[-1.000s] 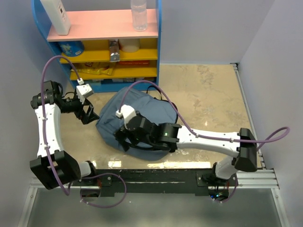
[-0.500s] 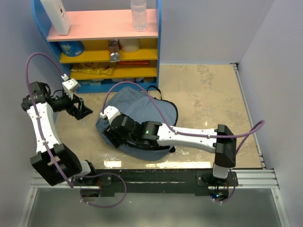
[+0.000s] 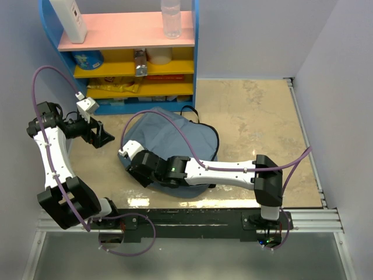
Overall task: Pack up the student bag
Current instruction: Zip the student bag at the center of the board.
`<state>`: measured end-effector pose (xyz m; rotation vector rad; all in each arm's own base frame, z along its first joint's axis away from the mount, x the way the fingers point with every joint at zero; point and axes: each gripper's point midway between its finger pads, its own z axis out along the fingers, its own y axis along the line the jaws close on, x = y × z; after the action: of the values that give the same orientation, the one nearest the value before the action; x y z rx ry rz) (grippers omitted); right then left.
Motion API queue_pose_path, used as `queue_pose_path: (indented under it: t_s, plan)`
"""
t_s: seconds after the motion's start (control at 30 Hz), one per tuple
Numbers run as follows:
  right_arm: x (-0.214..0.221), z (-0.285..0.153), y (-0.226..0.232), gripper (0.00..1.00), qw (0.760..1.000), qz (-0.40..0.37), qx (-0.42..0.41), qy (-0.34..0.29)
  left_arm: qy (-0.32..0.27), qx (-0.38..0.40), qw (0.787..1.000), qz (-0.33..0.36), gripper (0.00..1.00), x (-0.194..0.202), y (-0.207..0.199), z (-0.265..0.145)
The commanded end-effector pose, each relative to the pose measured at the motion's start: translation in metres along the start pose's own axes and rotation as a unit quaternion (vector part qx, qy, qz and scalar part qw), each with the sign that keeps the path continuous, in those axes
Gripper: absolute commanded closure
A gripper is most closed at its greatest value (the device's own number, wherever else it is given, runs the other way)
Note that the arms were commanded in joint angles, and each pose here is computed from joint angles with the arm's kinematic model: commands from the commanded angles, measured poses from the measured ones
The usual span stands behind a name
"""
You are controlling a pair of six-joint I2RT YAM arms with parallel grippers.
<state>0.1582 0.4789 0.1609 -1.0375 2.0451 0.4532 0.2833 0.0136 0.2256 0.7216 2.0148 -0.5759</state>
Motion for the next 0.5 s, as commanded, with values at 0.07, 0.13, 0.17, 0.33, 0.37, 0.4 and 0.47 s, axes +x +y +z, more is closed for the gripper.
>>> queue_pose_path:
  t_s: [0.07,0.13,0.17,0.33,0.37,0.4,0.47]
  plan:
    - [-0.005,0.005,-0.007,0.48,0.999,-0.010,0.033,-0.017,-0.016,0.001,1.000,0.018,0.00,-0.007,-0.004,-0.004]
    - [-0.001,0.008,-0.007,0.50,0.999,-0.013,0.037,-0.015,-0.017,0.002,1.000,0.019,0.00,-0.008,-0.005,-0.004]
    - [0.001,0.010,-0.006,0.51,0.999,-0.013,0.037,-0.013,-0.017,0.002,1.000,0.020,0.00,-0.008,-0.005,-0.004]
    - [0.004,0.016,-0.002,0.52,0.999,-0.008,0.031,-0.015,-0.016,0.005,1.000,0.017,0.00,-0.006,-0.006,-0.004]
    - [0.006,0.018,-0.002,0.52,0.999,-0.008,0.033,-0.013,-0.016,0.006,1.000,0.019,0.00,-0.006,-0.007,-0.004]
    - [0.006,0.019,-0.002,0.53,0.999,-0.008,0.033,-0.013,-0.016,0.006,1.000,0.019,0.00,-0.006,-0.007,-0.003]
    - [0.005,0.020,-0.001,0.53,0.999,-0.008,0.032,-0.015,-0.015,0.005,1.000,0.020,0.00,-0.005,-0.006,-0.003]
